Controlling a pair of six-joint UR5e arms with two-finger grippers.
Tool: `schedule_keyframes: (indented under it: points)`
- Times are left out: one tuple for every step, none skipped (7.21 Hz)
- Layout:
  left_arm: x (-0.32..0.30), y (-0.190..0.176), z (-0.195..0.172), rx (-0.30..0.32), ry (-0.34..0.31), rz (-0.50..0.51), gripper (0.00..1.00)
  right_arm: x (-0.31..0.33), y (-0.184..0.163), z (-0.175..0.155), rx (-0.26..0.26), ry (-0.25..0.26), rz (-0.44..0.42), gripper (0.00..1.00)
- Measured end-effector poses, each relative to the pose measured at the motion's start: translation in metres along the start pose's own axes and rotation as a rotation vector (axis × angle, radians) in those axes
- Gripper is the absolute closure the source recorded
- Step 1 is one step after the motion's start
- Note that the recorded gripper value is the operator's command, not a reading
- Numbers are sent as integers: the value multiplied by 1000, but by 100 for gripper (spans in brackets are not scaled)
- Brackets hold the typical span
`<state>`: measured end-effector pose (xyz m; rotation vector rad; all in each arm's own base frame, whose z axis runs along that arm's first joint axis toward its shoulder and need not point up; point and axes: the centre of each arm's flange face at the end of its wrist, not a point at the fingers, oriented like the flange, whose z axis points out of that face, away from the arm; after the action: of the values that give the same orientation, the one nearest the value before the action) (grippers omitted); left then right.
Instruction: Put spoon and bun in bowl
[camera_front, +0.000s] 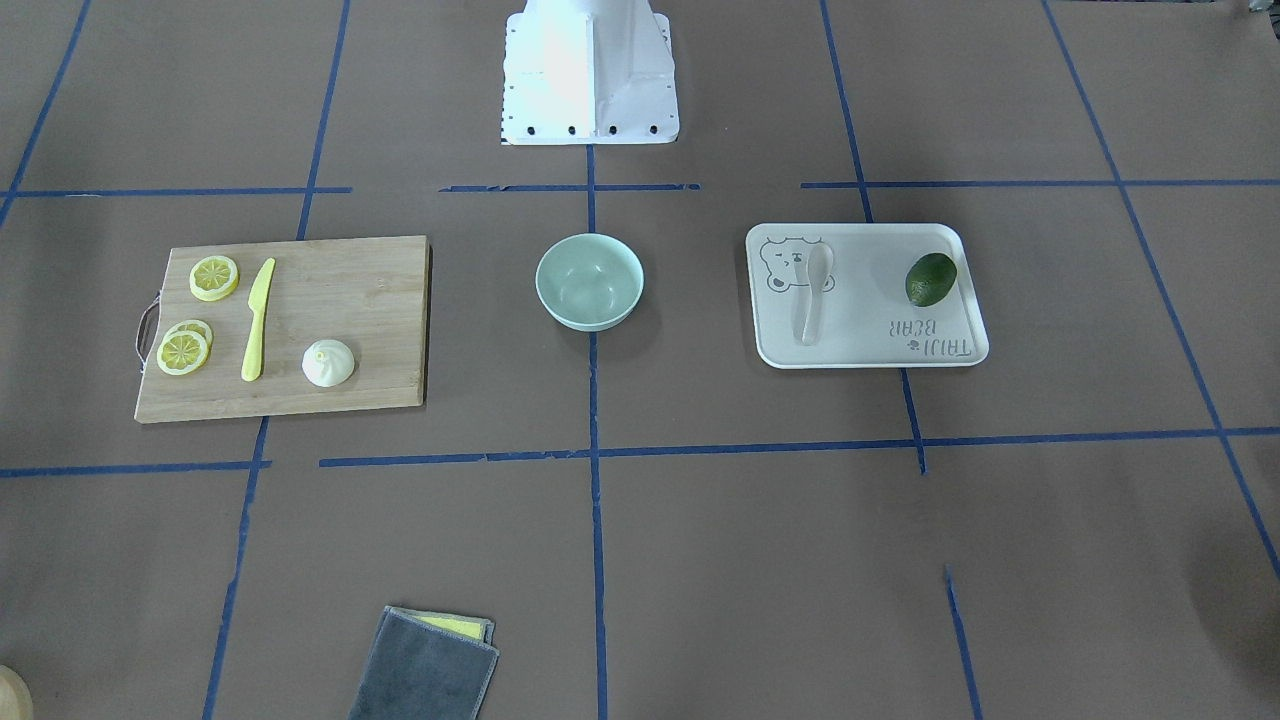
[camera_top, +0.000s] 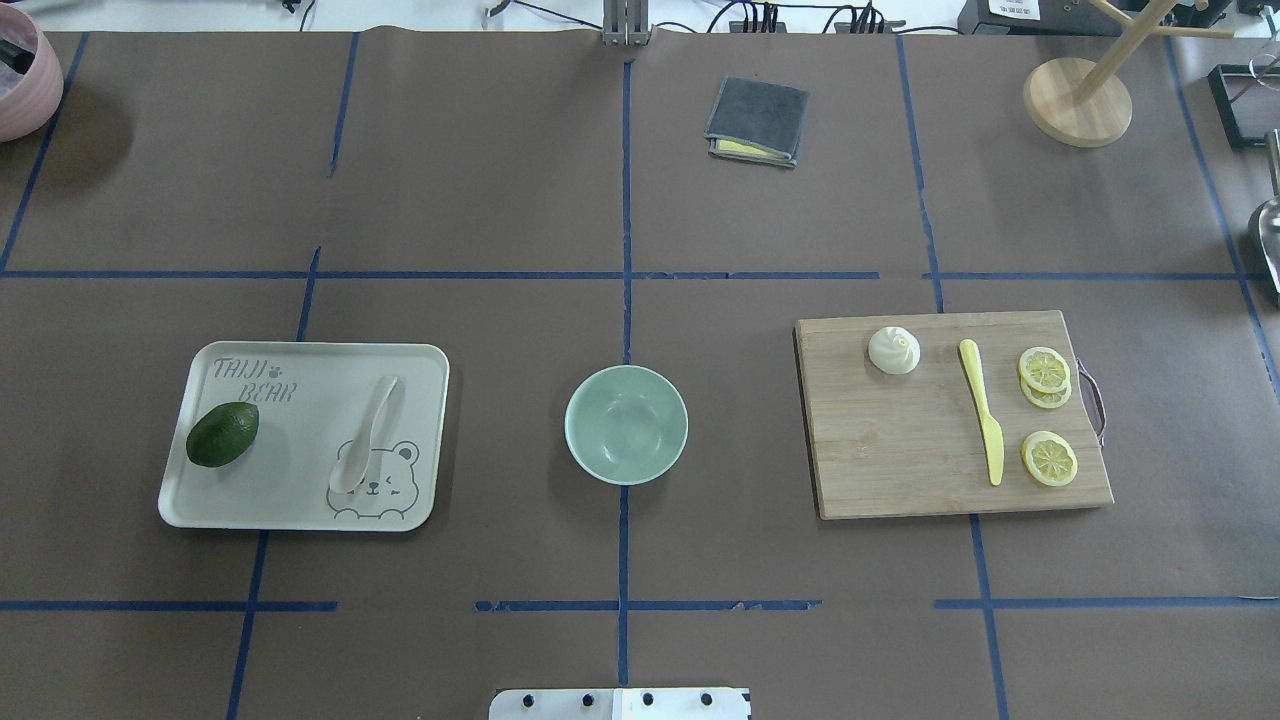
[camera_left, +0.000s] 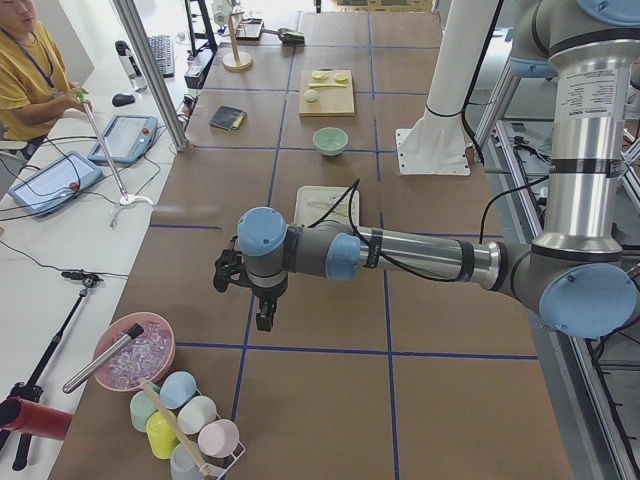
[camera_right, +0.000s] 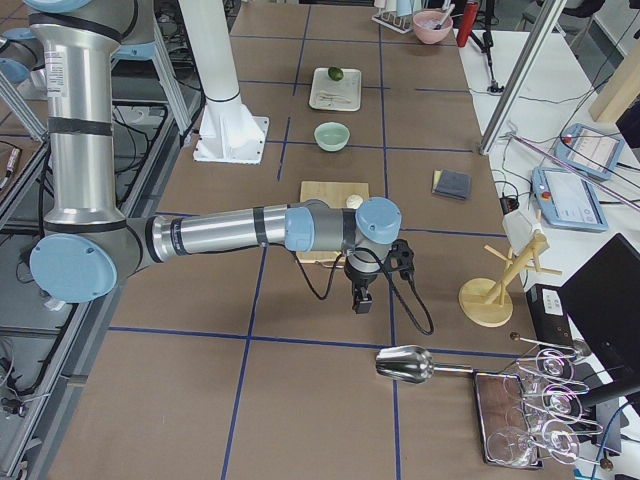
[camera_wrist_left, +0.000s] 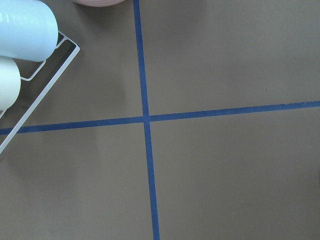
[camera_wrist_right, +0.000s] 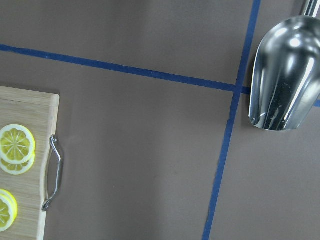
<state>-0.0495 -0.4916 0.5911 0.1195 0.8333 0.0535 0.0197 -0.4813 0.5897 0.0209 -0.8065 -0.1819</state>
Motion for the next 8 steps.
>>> schedule_keyframes:
  points:
    - [5, 1, -6, 8, 1, 8, 0, 3, 1, 1, -4, 22, 1, 0]
    - [14, 3, -13, 19, 4, 23, 0, 5, 2, 2, -7, 34, 4, 0]
    - [18, 5, -15, 20, 1, 31, 0, 5, 2, 2, -8, 35, 6, 0]
    - [23, 3, -15, 22, -4, 46, 0, 3, 2, 1, -5, 30, 4, 0]
    - [40, -4, -16, 39, -5, 96, 0, 0, 2, -1, 0, 17, -1, 0]
    - [64, -13, -11, 57, 22, 174, 0, -5, 0, -2, 6, -7, -6, 0]
    - [93, -14, 3, 62, 104, 259, 0, -10, -2, -2, 15, -29, -21, 0]
    - [130, -13, 18, 53, 204, 329, 0, -14, -5, 3, 31, -41, -57, 0]
